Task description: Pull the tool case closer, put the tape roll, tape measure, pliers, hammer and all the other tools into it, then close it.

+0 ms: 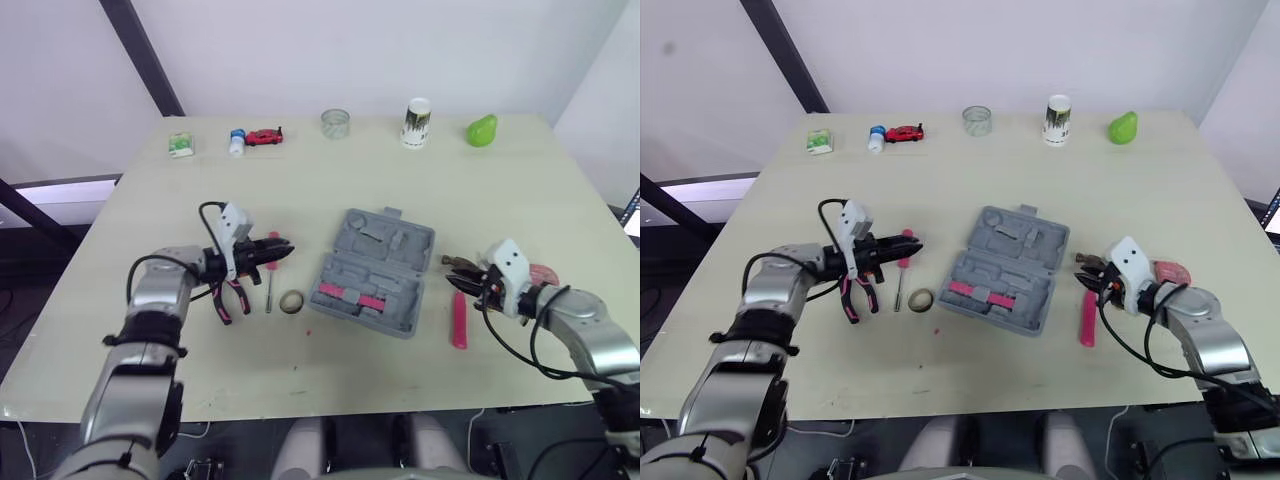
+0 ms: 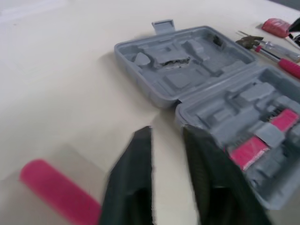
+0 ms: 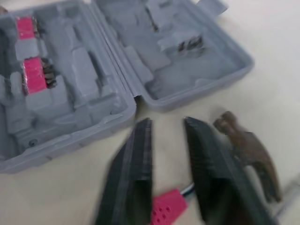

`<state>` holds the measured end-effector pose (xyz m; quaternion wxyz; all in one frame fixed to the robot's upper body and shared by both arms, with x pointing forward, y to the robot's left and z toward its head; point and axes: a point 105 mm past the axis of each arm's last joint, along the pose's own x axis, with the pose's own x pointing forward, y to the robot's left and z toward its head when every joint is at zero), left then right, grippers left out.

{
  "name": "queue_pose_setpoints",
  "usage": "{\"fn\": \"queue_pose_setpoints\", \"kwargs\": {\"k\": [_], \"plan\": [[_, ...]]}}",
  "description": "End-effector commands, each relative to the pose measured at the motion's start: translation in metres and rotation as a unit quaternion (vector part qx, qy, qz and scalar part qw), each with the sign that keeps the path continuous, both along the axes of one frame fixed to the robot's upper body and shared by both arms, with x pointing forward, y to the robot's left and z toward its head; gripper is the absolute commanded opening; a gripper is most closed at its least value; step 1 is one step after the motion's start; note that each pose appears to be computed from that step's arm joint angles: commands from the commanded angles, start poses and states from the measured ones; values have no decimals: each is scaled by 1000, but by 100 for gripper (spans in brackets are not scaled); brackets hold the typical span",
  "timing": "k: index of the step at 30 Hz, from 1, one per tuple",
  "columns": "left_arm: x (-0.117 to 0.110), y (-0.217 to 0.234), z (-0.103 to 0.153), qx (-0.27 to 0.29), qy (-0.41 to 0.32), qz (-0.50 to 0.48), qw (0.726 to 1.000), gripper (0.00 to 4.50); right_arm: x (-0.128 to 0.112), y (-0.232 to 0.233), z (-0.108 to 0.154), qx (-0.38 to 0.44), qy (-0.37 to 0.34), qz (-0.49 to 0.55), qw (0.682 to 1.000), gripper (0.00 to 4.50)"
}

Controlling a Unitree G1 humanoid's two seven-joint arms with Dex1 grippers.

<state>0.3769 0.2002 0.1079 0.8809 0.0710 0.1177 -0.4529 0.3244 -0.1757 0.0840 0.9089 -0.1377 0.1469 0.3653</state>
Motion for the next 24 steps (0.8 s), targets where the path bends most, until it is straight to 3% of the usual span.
{"fn": "queue_pose_setpoints", "kwargs": {"k": [1, 13, 24], "plan": [[16, -17, -7, 27, 2, -12, 1000, 3, 15, 12, -4, -40, 3, 8, 999, 0], [31, -44, -28, 70, 19, 0, 997, 3, 30, 27, -23, -94, 26, 31, 995, 0], [35, -42, -35, 69, 35, 32, 996, 3, 35, 47, -17, -72, 9, 46, 996, 0]]}}
